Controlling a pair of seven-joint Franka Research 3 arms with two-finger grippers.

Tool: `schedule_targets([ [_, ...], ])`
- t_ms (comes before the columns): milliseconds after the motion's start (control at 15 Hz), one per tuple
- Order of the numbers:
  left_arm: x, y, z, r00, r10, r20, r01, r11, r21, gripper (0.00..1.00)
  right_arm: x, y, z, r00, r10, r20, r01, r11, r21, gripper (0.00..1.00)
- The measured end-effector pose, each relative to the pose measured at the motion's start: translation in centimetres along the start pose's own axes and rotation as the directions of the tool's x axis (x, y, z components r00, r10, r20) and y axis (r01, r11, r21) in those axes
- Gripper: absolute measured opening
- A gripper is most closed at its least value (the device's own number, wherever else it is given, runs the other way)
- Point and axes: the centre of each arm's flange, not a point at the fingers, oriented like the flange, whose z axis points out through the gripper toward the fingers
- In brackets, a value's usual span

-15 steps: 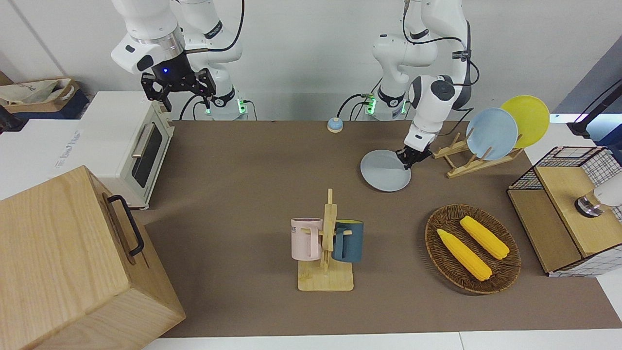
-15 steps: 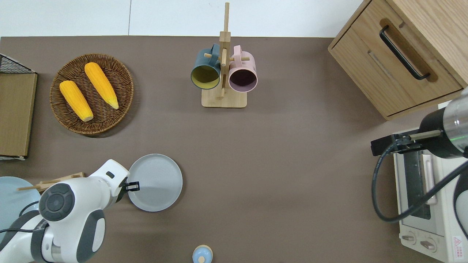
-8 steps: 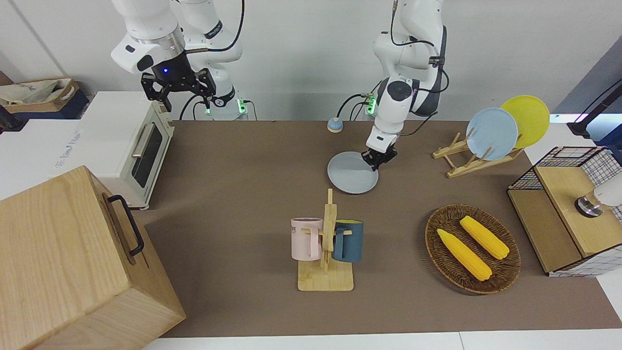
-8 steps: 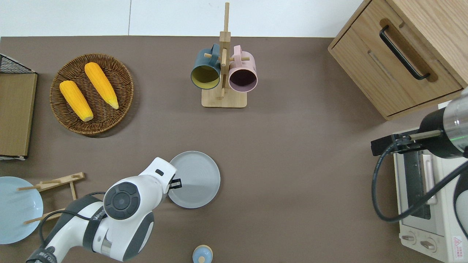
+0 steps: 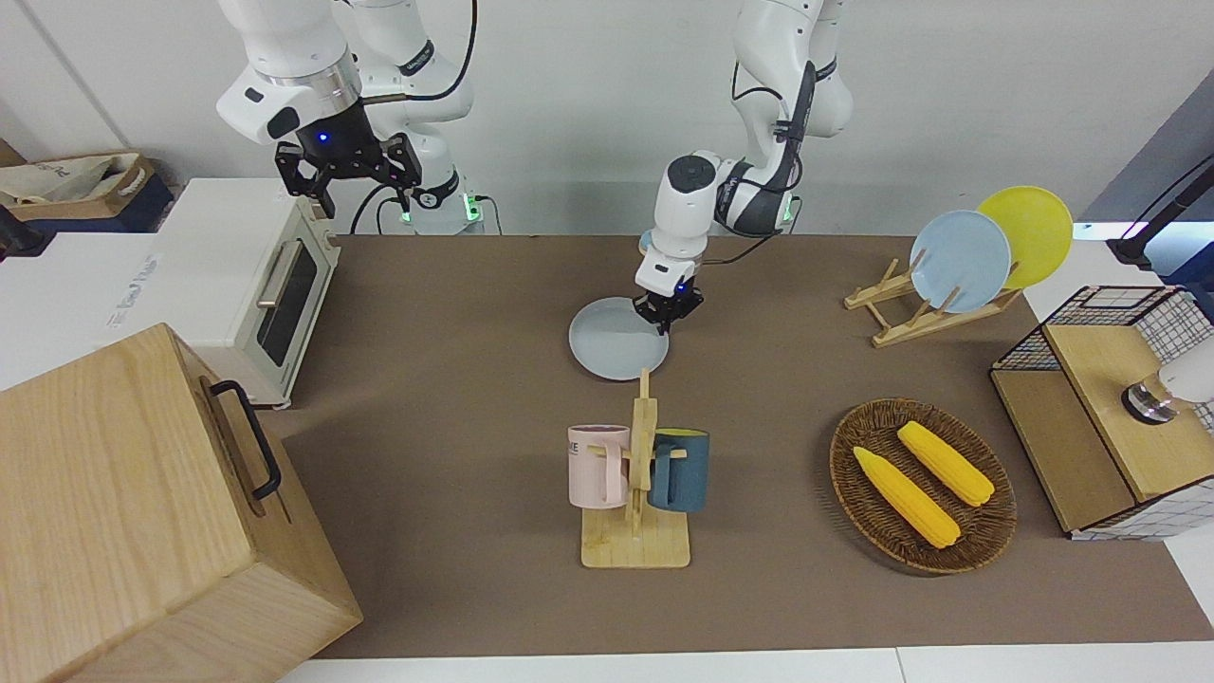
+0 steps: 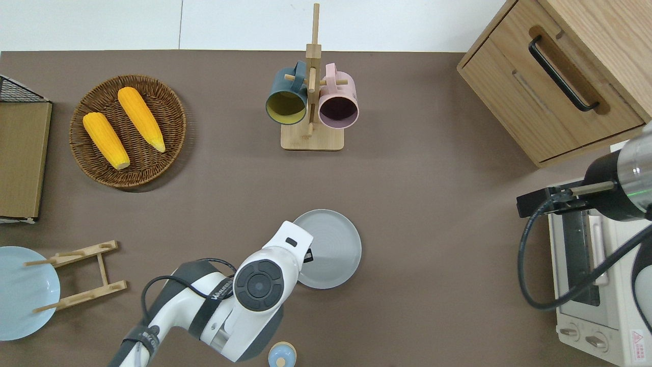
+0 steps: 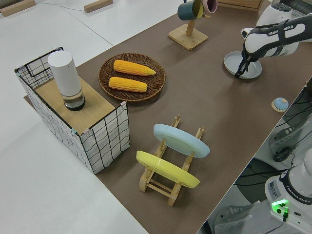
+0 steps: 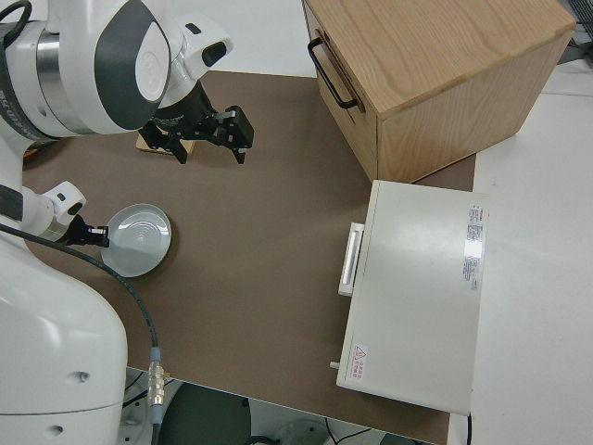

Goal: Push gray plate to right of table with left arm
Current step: 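Push the gray plate with the left gripper across toward the toaster oven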

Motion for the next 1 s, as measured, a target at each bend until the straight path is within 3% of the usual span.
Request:
schedule_targets([
  [267,-0.9,5.3,0.3,0.9999,-0.013,0.009,0.013,0.999,-0.033,0.04,0.0,0.0,0.0,1.000,0.000,0.000,0.000,1.000,0.000,0.99],
  [600,-1.7,14.8,0.7,0.9953,-0.054,0.080,0.058,0.997,-0.050,0.04,0.0,0.0,0.0,1.000,0.000,0.000,0.000,1.000,0.000,0.99],
  [800,-3.6,17.7,0.7,0.9955,-0.035,0.088,0.041,0.997,-0.066,0.04,0.0,0.0,0.0,1.000,0.000,0.000,0.000,1.000,0.000,0.99],
  [1000,-3.9,18.4,0.7,0.9951,-0.036,0.092,0.042,0.997,-0.067,0.04,0.0,0.0,0.0,1.000,0.000,0.000,0.000,1.000,0.000,0.99],
])
